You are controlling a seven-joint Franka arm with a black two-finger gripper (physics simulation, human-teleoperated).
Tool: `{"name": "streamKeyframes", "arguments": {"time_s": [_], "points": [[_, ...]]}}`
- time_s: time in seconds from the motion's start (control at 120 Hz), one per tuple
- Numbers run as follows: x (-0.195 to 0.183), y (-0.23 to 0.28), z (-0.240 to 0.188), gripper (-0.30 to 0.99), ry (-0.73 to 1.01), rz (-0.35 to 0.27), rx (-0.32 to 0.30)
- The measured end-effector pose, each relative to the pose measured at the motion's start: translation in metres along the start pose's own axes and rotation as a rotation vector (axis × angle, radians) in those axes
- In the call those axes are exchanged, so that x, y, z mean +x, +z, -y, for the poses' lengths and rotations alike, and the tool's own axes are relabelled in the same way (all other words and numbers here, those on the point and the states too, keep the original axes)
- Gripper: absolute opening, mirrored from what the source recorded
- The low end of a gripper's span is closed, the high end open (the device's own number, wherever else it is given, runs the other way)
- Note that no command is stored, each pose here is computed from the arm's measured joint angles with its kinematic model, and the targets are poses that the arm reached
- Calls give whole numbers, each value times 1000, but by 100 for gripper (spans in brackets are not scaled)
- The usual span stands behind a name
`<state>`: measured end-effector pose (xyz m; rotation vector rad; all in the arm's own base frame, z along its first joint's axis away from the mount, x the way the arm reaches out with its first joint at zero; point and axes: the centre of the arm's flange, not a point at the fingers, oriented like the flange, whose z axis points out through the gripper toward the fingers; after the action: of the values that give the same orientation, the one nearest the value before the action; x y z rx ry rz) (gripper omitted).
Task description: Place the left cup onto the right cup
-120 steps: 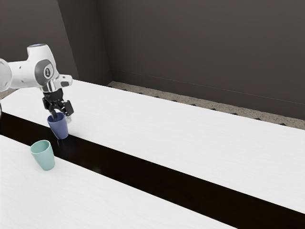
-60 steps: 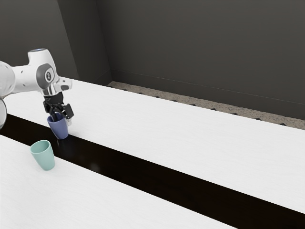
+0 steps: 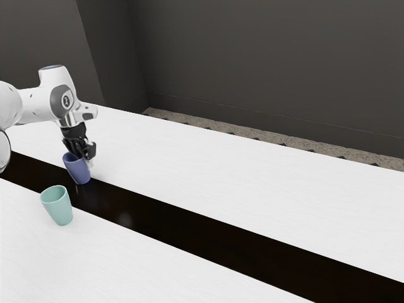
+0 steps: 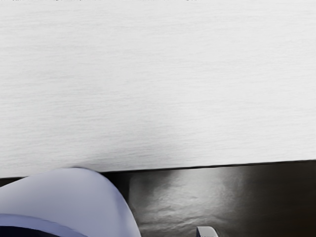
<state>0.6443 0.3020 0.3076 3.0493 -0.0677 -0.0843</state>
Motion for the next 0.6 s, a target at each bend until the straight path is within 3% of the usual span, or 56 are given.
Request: {"name": "streamKeyframes", "arguments": {"time_s": [0.267,0.6], "points": [[-1,-2,0,-7,3,0,6],[-10,-32,-10,-9,5,-9,27]]}}
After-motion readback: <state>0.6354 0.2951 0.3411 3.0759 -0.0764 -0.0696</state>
